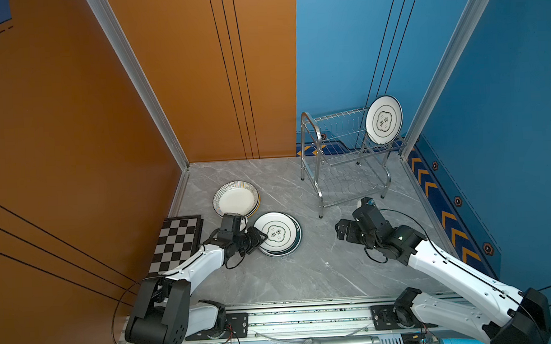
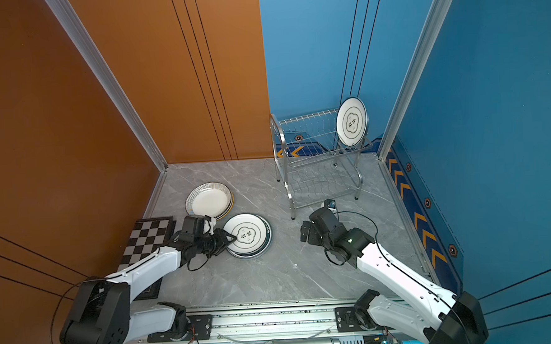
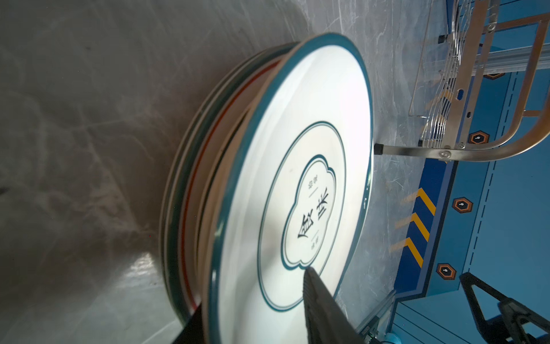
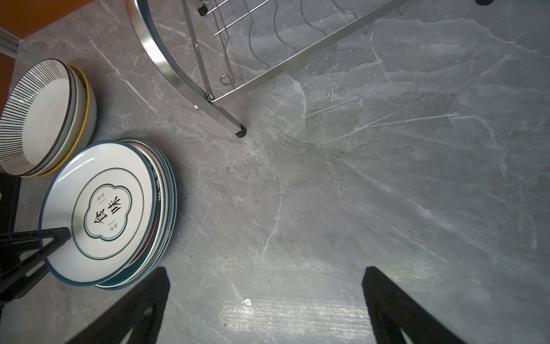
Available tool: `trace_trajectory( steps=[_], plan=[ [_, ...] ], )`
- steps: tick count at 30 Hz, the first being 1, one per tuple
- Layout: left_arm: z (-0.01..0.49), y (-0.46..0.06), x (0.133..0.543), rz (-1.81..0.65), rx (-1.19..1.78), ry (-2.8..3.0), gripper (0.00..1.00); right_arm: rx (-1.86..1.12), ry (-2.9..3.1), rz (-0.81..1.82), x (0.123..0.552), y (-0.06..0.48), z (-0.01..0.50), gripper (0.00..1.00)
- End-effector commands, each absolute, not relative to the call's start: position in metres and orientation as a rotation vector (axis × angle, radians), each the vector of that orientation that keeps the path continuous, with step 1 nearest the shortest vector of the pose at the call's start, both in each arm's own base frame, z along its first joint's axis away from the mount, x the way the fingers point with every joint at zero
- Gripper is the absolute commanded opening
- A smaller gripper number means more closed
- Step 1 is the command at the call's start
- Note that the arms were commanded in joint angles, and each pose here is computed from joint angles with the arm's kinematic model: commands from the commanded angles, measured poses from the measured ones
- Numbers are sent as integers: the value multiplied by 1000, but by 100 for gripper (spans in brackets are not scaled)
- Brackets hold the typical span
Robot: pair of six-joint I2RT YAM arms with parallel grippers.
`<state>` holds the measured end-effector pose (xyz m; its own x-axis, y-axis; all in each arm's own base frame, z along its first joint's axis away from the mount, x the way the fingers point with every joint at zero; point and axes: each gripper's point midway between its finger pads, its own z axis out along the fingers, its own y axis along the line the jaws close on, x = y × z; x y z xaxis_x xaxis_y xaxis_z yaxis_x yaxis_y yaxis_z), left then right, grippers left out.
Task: Unload the plates from the dish rack
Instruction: Place the plate among the plates.
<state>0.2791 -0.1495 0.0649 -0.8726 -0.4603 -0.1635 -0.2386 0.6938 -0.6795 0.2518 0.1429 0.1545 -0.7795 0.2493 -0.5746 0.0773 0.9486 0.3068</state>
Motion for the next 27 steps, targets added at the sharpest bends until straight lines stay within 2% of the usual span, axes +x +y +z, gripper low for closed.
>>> trace_trajectory(
  steps=[1, 19, 27],
  plan=[
    [58, -144, 274, -868, -534, 2643, 46, 211, 2451, 340, 252, 140, 162, 100],
    [65, -136, 264, -593, -430, 2749, 61, 222, 2445, 337, 251, 135, 162, 100],
    [69, -132, 264, -481, -375, 2777, 64, 231, 2444, 335, 252, 132, 161, 100]
  ],
)
